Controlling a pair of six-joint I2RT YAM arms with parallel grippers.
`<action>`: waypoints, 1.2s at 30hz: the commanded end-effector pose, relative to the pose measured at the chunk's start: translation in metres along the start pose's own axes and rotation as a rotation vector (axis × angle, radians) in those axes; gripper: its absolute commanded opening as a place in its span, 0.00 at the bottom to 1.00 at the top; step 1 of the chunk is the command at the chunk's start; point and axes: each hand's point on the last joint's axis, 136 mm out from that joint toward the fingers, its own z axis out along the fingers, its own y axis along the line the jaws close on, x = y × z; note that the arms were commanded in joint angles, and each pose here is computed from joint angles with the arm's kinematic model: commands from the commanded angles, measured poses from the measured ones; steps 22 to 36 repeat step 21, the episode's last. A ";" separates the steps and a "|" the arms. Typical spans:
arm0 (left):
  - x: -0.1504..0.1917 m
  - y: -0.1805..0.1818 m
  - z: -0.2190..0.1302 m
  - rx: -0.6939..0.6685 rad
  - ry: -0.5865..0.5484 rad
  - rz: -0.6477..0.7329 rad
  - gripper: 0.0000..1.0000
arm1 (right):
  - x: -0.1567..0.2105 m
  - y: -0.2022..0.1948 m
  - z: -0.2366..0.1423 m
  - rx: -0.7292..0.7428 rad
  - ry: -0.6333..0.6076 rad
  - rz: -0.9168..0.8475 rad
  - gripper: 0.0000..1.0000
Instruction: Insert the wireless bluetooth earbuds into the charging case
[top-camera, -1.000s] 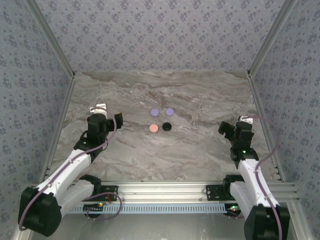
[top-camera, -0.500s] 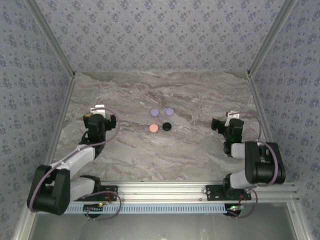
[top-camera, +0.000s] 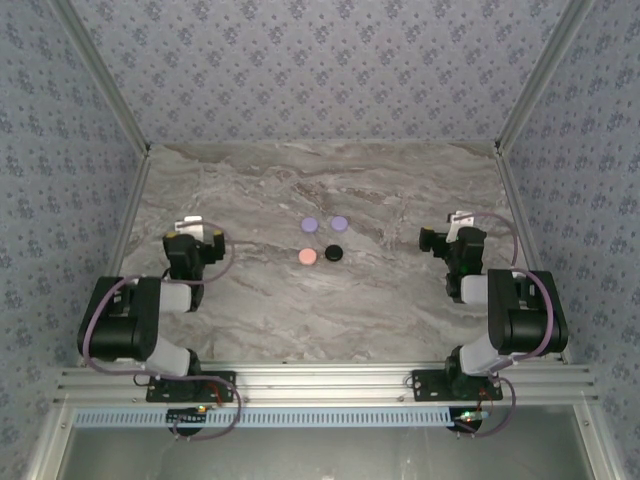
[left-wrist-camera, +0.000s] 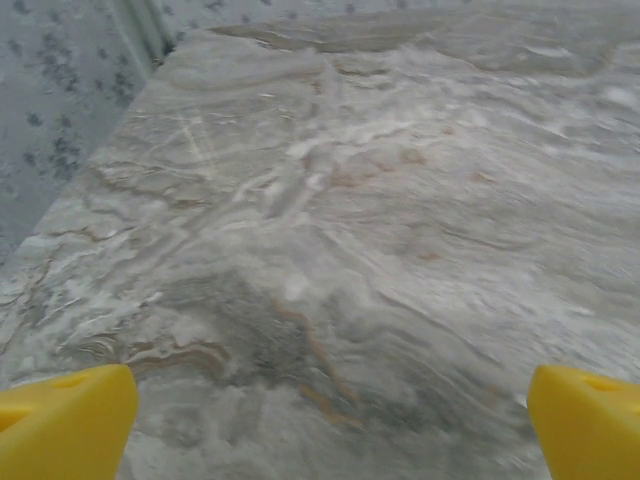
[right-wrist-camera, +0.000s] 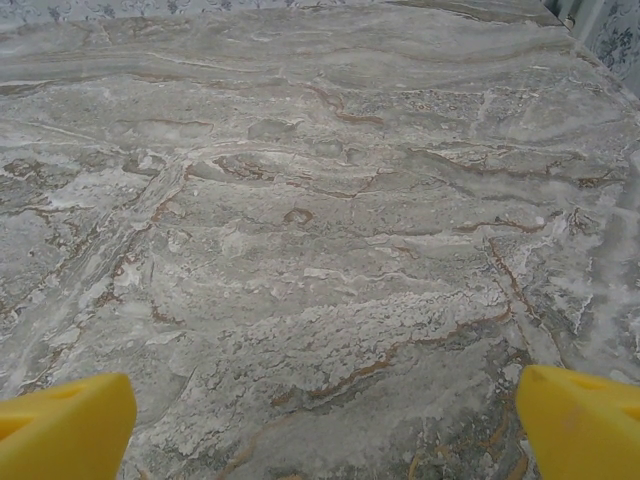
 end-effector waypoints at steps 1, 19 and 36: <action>-0.020 -0.005 0.011 0.060 -0.012 -0.076 0.99 | -0.007 0.003 0.001 -0.008 -0.018 -0.021 1.00; -0.017 -0.001 0.014 0.035 -0.007 -0.084 0.99 | -0.008 0.007 0.002 -0.006 -0.016 -0.040 1.00; -0.018 -0.001 0.014 0.036 -0.008 -0.084 0.99 | -0.007 0.006 0.002 -0.005 -0.015 -0.039 1.00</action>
